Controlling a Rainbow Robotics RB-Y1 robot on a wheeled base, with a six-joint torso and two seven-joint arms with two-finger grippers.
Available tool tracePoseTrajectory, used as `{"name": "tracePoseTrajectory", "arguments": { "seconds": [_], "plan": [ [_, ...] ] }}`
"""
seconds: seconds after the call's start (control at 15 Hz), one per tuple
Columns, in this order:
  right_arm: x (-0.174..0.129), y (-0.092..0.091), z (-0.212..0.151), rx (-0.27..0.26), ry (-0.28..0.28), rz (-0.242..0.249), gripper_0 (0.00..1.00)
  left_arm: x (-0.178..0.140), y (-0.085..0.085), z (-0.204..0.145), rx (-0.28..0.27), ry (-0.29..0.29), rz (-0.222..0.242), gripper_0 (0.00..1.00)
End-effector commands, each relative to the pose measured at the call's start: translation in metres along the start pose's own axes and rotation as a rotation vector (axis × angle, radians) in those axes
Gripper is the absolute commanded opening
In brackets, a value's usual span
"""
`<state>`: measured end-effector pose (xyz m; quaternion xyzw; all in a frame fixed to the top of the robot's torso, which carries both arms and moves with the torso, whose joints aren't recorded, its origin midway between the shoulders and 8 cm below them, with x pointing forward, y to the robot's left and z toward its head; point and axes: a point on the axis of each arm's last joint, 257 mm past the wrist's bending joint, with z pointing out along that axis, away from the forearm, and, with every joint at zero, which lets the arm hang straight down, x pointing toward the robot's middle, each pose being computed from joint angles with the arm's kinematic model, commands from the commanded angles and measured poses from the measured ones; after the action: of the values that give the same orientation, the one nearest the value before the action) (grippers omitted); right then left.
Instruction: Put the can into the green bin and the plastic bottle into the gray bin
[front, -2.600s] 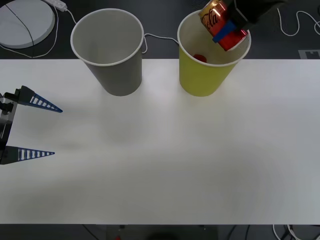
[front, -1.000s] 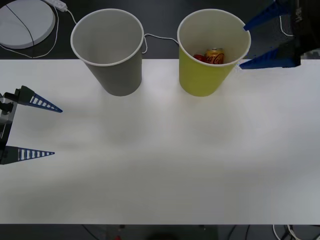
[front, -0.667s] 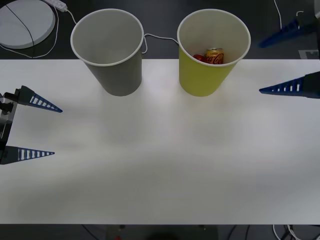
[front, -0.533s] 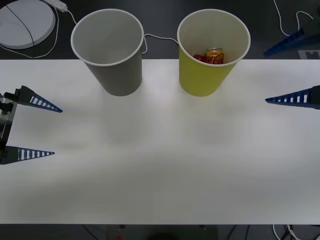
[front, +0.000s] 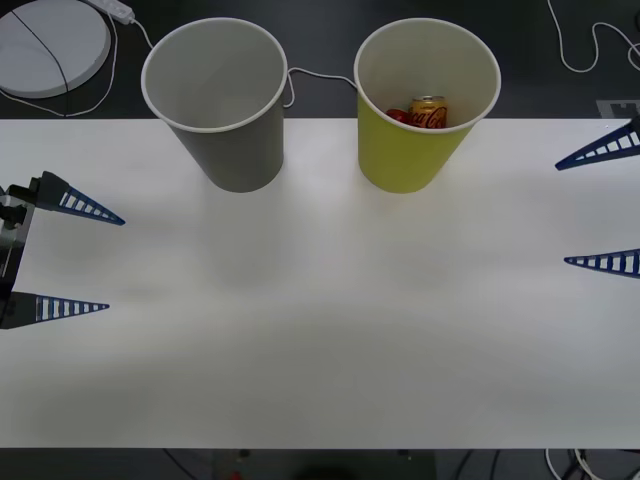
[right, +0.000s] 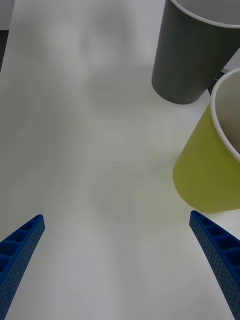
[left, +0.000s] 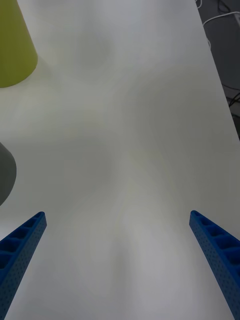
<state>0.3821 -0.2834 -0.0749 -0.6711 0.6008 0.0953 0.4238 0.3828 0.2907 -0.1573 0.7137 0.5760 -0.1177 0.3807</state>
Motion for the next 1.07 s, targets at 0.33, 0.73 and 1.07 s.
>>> {"name": "tracePoseTrajectory", "arguments": {
  "seconds": [0.33,0.73,1.07],
  "plan": [
    [0.037,0.024,0.006,-0.018,-0.007,-0.06,1.0,0.0,0.0,0.0,0.0,0.0,0.0,1.0],
    [0.052,0.048,0.015,-0.041,-0.015,-0.014,1.0,0.0,0.0,0.0,0.0,0.0,0.0,1.0],
    [0.058,0.06,0.021,-0.049,-0.025,0.004,1.0,0.0,0.0,0.0,0.0,0.0,0.0,1.0]
  ]
}}
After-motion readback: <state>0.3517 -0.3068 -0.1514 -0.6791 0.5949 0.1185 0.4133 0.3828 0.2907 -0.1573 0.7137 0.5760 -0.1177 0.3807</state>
